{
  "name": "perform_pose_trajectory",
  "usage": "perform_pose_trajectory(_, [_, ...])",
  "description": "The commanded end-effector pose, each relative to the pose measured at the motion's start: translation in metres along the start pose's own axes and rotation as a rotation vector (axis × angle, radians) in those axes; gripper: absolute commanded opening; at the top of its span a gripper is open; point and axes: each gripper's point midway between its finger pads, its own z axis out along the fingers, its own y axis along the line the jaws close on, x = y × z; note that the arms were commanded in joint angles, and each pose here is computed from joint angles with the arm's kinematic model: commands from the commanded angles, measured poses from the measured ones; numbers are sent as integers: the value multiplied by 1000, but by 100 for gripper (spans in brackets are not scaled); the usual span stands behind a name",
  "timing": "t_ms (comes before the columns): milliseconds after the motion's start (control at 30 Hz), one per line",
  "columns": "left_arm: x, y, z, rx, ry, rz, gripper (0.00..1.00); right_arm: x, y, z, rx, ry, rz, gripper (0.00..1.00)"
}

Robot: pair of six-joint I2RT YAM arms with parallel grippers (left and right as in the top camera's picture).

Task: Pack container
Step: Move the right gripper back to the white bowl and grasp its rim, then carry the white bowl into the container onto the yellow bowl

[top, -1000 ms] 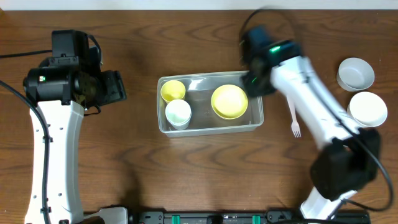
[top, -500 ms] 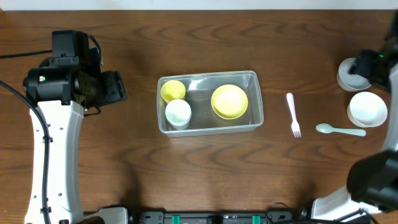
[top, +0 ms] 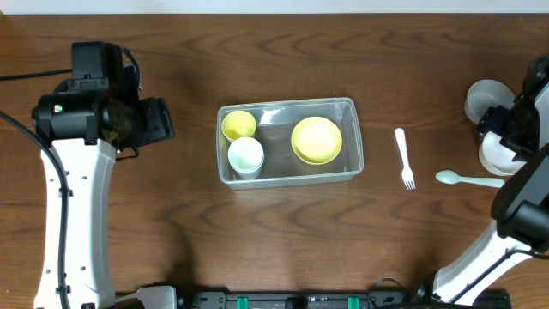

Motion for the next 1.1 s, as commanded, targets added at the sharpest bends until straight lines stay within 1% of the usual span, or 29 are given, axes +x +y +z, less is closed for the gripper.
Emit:
perform_pose_trajectory(0, [2,3,3,-8,13,-14,71,3,6,15,-12,42,-26,83])
perform_pose_trajectory(200, [2,3,3,-8,13,-14,71,6,10,40,-1,99,-37,84])
perform_pose_trajectory(267, [2,3,3,-8,13,-14,71,6,15,45,-23,110,-51,82])
perform_pose_trajectory(333, [2,3,3,-9,13,-14,71,6,20,49,-50,114,-68,78])
perform_pose_trajectory(467, [2,3,3,-8,13,-14,71,6,21,50,-55,115,-71,64])
perform_pose_trajectory(567, [2,3,3,-8,13,-14,71,6,21,50,-55,116,-71,49])
perform_pose_trajectory(667, [2,3,3,-8,13,-14,71,6,21,50,-55,116,-71,31])
perform_pose_trajectory(700, [2,3,3,-8,13,-13,71,6,21,50,-55,116,-71,27])
perform_pose_trajectory(733, [2,3,3,-8,13,-13,71,6,22,50,-55,117,-71,26])
perform_pose_trajectory(767, [2,3,3,-8,13,-14,71,6,22,50,-55,116,-71,21])
perform_pose_trajectory(933, [2,3,3,-8,13,-14,71,6,21,50,-55,115,-70,6])
perform_pose_trajectory(1000, [2,3,3,-8,13,-14,71,5,22,50,-56,114,-70,2])
perform_pose_trajectory(1067, [2,3,3,-9,13,-14,71,5,22,50,-57,111,-69,1])
